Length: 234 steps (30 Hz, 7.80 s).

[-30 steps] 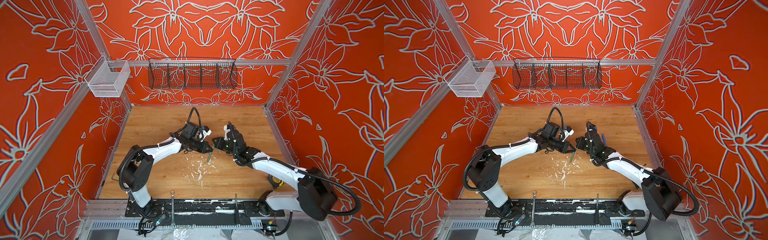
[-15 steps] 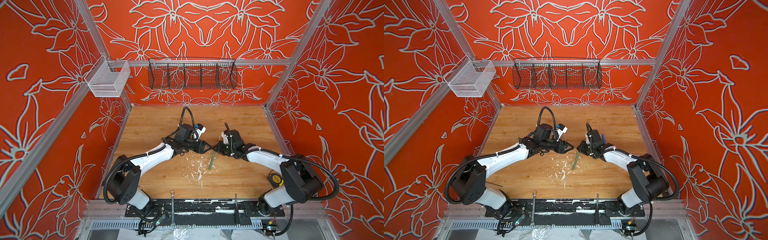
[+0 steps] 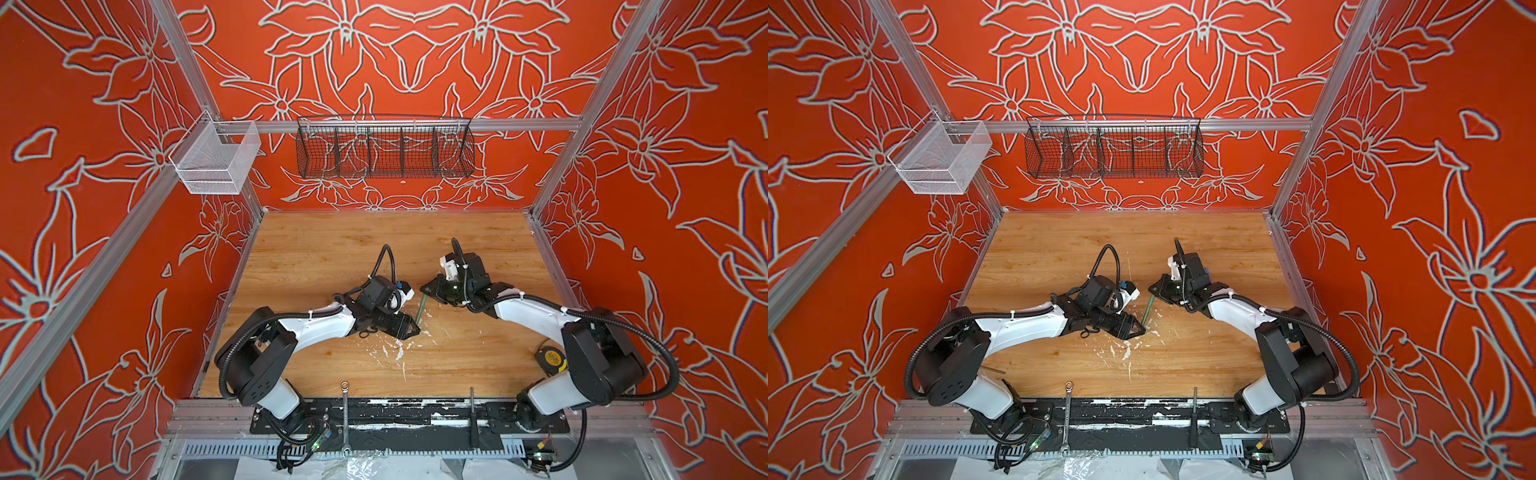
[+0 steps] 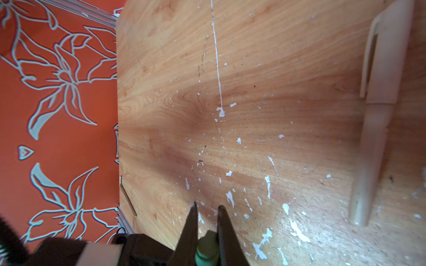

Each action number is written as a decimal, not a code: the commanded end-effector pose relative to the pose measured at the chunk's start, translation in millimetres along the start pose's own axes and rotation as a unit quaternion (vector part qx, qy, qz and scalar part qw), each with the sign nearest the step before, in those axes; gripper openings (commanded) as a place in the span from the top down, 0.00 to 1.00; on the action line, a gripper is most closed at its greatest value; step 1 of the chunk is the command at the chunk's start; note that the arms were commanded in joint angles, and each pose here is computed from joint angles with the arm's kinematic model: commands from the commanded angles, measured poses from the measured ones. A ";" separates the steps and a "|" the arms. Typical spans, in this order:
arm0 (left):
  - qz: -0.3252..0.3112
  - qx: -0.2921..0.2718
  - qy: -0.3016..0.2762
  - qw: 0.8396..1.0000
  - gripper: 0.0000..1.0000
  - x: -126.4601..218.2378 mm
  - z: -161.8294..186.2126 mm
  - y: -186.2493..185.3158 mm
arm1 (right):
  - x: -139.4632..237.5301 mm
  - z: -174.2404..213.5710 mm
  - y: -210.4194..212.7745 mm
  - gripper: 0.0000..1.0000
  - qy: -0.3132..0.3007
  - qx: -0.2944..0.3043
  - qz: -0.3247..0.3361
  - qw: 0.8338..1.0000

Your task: Insert the pens into the pen caps

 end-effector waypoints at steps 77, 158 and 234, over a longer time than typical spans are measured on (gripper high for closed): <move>-0.046 -0.243 -0.026 0.969 0.43 74.0 -55.3 -43.5 | 96.7 16.8 54.4 1.00 0.143 0.090 -0.071 0.983; 0.148 -0.181 -0.022 0.972 1.00 53.5 -35.4 -93.4 | 93.9 -33.6 75.6 0.46 -0.089 0.153 -0.110 0.978; 0.083 -0.054 -0.163 0.982 1.00 45.8 -149.1 -80.5 | 28.6 14.3 34.5 1.00 -0.015 0.043 -0.023 0.999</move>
Point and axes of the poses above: each gripper's point midway between its finger pads, its own x axis back along the fingers, its own y axis along the line the jaws close on, z = x × y, the point moved 2 cm from there along x, back along the fingers, and after that the axes turned 15 degrees about x, right-handed, at the moved point
